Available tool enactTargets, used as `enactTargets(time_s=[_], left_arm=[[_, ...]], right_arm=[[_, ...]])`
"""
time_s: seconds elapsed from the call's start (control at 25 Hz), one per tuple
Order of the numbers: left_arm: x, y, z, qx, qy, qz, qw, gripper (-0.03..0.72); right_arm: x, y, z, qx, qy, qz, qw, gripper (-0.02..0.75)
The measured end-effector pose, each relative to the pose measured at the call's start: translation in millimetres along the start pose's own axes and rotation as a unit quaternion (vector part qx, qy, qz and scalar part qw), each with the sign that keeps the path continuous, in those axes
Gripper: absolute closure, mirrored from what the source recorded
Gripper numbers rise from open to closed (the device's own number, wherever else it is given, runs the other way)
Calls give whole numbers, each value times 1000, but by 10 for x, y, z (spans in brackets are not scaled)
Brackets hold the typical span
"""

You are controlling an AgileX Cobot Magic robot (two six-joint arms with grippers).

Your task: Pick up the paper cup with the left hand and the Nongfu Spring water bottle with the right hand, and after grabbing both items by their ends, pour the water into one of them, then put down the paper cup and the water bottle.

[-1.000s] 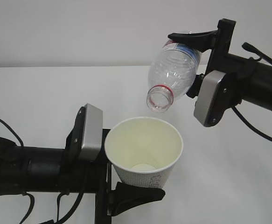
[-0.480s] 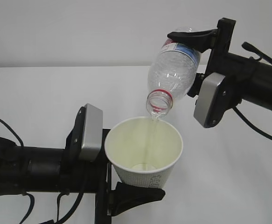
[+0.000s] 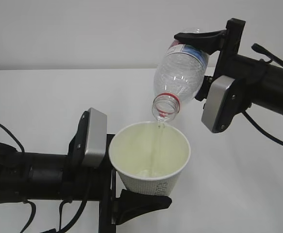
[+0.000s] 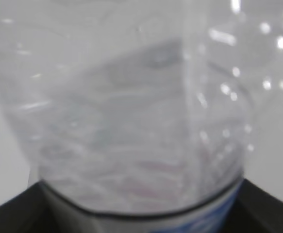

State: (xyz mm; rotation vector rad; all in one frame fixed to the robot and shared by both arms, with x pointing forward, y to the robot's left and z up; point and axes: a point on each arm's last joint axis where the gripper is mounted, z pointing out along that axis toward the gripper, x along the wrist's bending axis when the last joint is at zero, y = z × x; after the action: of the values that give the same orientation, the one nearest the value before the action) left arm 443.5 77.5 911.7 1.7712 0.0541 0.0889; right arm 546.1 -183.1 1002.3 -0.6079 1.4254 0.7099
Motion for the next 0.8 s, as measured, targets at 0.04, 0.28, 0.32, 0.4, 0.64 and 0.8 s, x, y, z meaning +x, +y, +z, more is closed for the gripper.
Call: enactTargets(time_s=[0.04,0.28,0.32,0.4,0.64,0.8], left_arm=[[0,0,0,0,0,0,1000,188],[-2,-1,0,0,-1,1,1000,188],[-3,-1,0,0,-1,1,1000,188],[-4,-1,0,1,-2,1,1000,188],[-6,-2,0,1,-3,1,1000,188],[-8,-2,0,1,-4,2,1000,188]], right_arm=[[0,0,0,0,0,0,1000,217],[0,0,0,0,0,-1,1000,217],[0,0,0,0,0,-1,1000,217],[0,0,0,0,0,-1,1000,217],[-2,1,0,-1,-1,-1,1000,217],[-2,1,0,-1,-1,-1,1000,217]])
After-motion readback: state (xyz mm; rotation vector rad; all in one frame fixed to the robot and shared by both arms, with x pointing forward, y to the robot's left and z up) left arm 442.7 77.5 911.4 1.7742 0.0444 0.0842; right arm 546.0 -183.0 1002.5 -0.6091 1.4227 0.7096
